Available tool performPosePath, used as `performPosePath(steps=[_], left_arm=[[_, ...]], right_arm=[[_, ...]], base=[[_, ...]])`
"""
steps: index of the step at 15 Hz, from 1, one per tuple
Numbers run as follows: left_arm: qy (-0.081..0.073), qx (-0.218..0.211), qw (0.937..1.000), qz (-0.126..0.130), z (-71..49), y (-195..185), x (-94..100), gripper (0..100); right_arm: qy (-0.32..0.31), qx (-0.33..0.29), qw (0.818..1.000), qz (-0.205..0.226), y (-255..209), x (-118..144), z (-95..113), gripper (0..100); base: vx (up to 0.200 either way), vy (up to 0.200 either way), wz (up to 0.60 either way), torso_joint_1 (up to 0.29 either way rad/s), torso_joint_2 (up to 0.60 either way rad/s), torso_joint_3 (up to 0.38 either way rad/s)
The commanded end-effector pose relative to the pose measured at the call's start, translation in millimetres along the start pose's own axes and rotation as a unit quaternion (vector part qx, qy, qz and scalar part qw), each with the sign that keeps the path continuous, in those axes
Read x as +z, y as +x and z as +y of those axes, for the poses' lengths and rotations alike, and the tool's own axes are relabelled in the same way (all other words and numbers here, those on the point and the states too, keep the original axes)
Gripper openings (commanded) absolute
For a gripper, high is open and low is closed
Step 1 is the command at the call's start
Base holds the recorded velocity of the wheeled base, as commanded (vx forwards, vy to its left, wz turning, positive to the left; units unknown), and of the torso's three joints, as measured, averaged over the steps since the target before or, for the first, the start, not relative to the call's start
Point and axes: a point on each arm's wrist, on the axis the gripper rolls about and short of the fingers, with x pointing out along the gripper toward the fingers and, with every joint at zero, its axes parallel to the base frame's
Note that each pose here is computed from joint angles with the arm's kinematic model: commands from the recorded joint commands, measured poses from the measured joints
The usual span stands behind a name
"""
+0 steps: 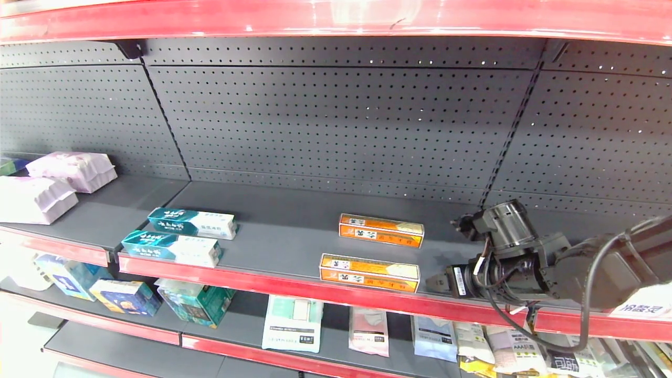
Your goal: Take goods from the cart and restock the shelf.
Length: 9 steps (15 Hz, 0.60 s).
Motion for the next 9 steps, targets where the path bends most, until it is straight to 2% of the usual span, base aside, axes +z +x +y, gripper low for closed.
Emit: performPosePath(steps=[1,9], left_arm=[[0.0,0.0,1.0,0.0,0.0,0.0,0.0,100],[0.0,0.0,1.0,0.0,0.0,0.0,0.0,100]], right_arm=[[-0.001,0.003,1.0,-0.005,1.0,4.0,2.5,100],[-0.007,0.007,1.0,-0.005,5.6,5.4,8.3,100]], base=[[0.0,0.0,0.0,0.0,0.0,0.0],[0.0,0.0,0.0,0.0,0.0,0.0]])
